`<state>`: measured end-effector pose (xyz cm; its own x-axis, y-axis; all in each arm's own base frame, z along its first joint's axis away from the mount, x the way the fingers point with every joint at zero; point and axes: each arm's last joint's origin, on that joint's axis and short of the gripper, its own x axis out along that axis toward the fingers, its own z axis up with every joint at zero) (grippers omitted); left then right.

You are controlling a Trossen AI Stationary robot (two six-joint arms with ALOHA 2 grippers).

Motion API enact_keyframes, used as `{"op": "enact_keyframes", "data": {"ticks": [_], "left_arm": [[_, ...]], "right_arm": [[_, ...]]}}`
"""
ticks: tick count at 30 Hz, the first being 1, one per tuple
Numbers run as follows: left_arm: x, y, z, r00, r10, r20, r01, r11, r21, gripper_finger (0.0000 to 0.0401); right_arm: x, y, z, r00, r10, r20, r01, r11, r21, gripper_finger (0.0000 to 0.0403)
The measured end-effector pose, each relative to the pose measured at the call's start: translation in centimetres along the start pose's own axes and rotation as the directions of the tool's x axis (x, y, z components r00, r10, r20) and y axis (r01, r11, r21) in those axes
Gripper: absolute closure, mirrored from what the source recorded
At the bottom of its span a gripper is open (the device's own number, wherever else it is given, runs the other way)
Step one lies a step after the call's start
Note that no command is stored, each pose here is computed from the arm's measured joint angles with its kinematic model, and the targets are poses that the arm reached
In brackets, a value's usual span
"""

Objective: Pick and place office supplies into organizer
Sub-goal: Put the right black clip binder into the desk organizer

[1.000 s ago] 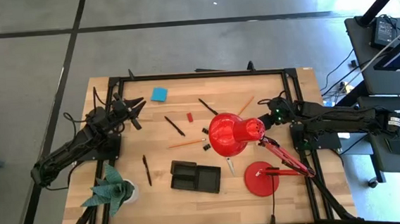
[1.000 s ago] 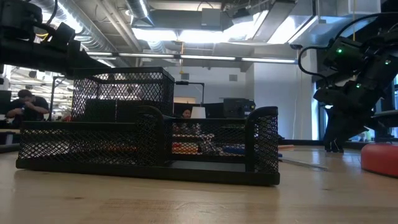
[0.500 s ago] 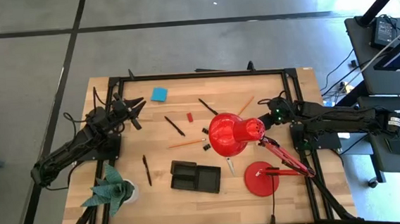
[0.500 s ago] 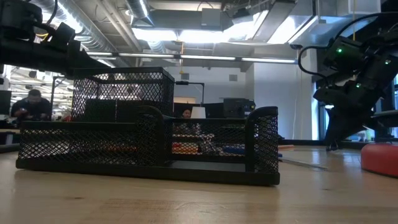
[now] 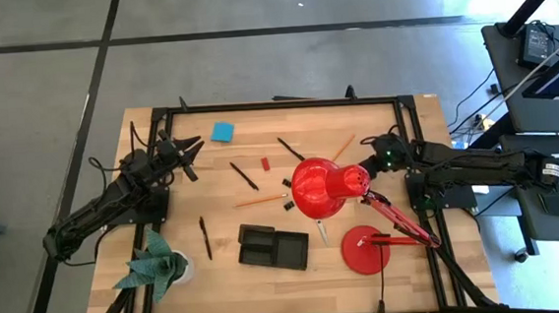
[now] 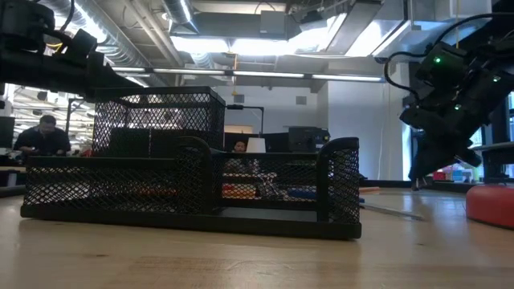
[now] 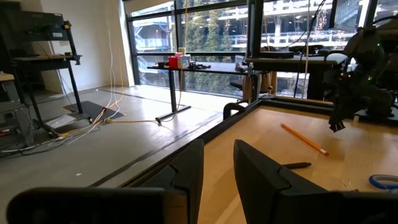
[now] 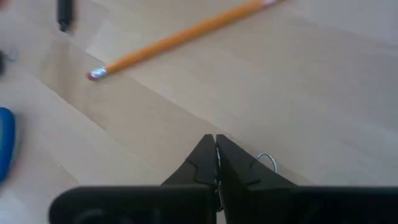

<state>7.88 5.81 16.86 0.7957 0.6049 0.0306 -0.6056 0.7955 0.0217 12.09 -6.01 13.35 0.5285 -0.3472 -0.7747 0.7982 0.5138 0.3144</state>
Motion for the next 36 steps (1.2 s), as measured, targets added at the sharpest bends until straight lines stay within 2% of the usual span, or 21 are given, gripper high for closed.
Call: {"op": "enact_keyframes", "data": {"ticks": [4,8,13,19,22,36], "left_arm": [[0.0,0.0,0.0,1.0,0.018,-0.001,-0.018,1.0,0.0,0.0319],[0.0,0.1,0.0,1.0,0.025,-0.001,-0.025,1.0,0.0,0.0319],[0.0,0.1,0.0,1.0,0.025,-0.001,-0.025,1.0,0.0,0.0319],[0.0,0.1,0.0,1.0,0.025,-0.001,-0.025,1.0,0.0,0.0319],[0.0,0.1,0.0,1.0,0.025,-0.001,-0.025,1.0,0.0,0.0319],[0.0,0.1,0.0,1.0,0.025,-0.001,-0.025,1.0,0.0,0.0319]], "right_arm": [[0.0,0.6,0.7,0.996,0.064,0.068,-0.063,0.998,-0.017,0.0397],[-0.3,1.6,1.6,0.971,0.191,0.141,-0.183,0.981,-0.07,0.0397],[-0.9,3.1,2.4,0.907,0.356,0.225,-0.322,0.931,-0.173,0.0397],[-1.7,4.5,3.0,0.826,0.477,0.301,-0.392,0.869,-0.301,0.0397],[-2.0,4.9,3.1,0.8,0.507,0.32,-0.404,0.85,-0.337,0.0397],[-2.2,5.5,2.7,0.785,0.543,0.299,-0.431,0.825,-0.365,0.0397]]}}
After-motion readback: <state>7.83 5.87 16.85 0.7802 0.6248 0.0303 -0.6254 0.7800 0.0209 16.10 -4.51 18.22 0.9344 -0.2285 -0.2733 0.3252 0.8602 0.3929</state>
